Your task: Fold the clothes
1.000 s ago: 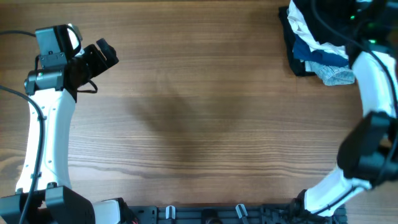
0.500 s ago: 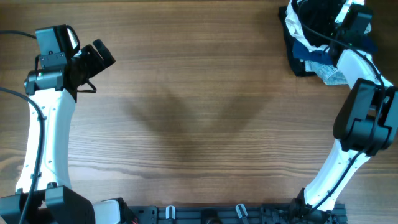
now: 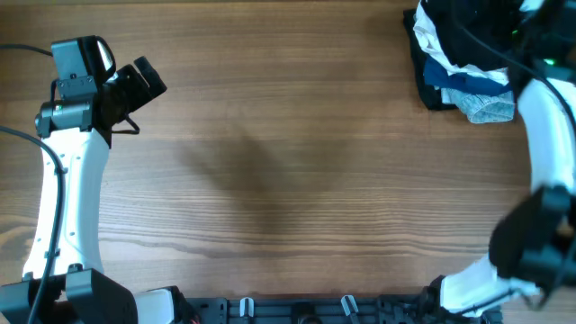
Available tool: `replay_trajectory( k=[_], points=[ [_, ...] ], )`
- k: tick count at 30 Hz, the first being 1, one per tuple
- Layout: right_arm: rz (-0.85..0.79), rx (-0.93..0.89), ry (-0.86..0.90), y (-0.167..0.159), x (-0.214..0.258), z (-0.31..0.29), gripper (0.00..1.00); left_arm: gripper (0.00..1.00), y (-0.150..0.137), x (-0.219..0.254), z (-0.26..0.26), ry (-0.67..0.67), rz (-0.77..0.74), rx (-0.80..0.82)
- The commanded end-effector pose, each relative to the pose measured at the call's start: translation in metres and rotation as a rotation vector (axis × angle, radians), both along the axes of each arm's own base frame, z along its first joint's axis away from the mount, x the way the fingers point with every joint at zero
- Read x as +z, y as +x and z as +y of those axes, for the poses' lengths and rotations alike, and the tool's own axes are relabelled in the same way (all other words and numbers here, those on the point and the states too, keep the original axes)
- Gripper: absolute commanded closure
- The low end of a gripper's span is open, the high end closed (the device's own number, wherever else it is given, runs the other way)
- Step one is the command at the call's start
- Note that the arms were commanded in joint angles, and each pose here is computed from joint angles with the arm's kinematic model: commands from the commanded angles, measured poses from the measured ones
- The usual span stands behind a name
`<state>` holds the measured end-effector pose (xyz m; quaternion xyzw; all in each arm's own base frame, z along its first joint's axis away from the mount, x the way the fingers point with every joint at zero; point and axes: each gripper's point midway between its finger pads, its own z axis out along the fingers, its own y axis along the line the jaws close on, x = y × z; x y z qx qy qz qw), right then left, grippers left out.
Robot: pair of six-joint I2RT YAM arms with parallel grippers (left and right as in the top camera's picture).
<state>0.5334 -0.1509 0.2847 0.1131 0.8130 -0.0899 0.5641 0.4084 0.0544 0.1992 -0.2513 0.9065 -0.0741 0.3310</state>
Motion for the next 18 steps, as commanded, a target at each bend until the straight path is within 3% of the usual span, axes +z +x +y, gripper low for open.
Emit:
replay_trajectory(
  k=[1, 9, 18],
  points=[
    [-0.076, 0.041, -0.02, -0.033, 0.061, 0.016, 0.0, 0.0, 0.0, -0.007, 0.004, 0.002, 0.016, 0.019],
    [-0.151, 0.163, 0.002, -0.077, 0.117, 0.051, 0.0, 0.0, 0.0, -0.007, 0.004, 0.002, 0.016, 0.019],
    [-0.101, 0.167, 0.072, -0.086, 0.105, 0.057, 0.0, 0.0, 0.0, -0.007, 0.004, 0.002, 0.016, 0.019]
  ],
)
